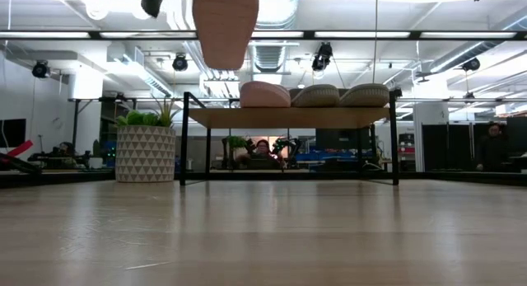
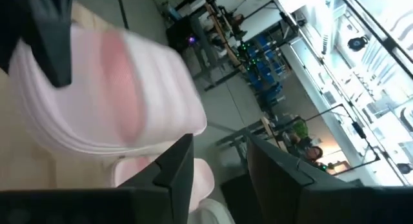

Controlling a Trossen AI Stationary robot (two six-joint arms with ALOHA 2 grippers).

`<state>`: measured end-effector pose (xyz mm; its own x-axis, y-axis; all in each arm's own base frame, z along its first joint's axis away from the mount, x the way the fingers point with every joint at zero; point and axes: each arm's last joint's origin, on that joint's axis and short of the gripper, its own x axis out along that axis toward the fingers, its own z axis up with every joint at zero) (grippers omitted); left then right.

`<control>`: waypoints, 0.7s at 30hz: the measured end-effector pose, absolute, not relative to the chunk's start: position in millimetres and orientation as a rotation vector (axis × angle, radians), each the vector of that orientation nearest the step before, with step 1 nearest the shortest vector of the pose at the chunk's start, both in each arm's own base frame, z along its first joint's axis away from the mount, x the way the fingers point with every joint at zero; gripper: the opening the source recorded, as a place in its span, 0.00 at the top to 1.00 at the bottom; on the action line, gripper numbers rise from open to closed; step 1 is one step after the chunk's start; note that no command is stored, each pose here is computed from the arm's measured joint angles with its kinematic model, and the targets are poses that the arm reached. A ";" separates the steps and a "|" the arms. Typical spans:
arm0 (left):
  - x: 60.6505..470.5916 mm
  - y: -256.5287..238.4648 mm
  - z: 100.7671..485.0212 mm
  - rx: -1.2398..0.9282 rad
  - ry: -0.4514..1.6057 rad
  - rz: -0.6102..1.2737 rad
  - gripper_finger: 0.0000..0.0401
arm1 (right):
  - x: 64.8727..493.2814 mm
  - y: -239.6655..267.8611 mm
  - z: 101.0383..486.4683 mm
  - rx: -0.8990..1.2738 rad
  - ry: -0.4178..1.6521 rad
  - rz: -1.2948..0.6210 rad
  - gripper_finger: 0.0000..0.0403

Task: Pick and place slides into the shelf
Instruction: Put the pink slides on the shelf

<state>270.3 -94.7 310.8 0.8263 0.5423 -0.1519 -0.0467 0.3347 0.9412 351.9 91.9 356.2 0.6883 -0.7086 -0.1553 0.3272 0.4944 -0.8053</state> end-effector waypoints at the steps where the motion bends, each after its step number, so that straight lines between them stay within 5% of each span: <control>1: 267.3 -93.1 309.2 1.181 0.493 0.399 0.96 | 347.7 92.8 360.6 -0.826 0.502 -0.660 0.67; 21: 236.6 -32.5 281.0 1.176 0.520 0.266 0.96 | 264.8 95.1 412.2 -0.605 0.401 -0.605 0.69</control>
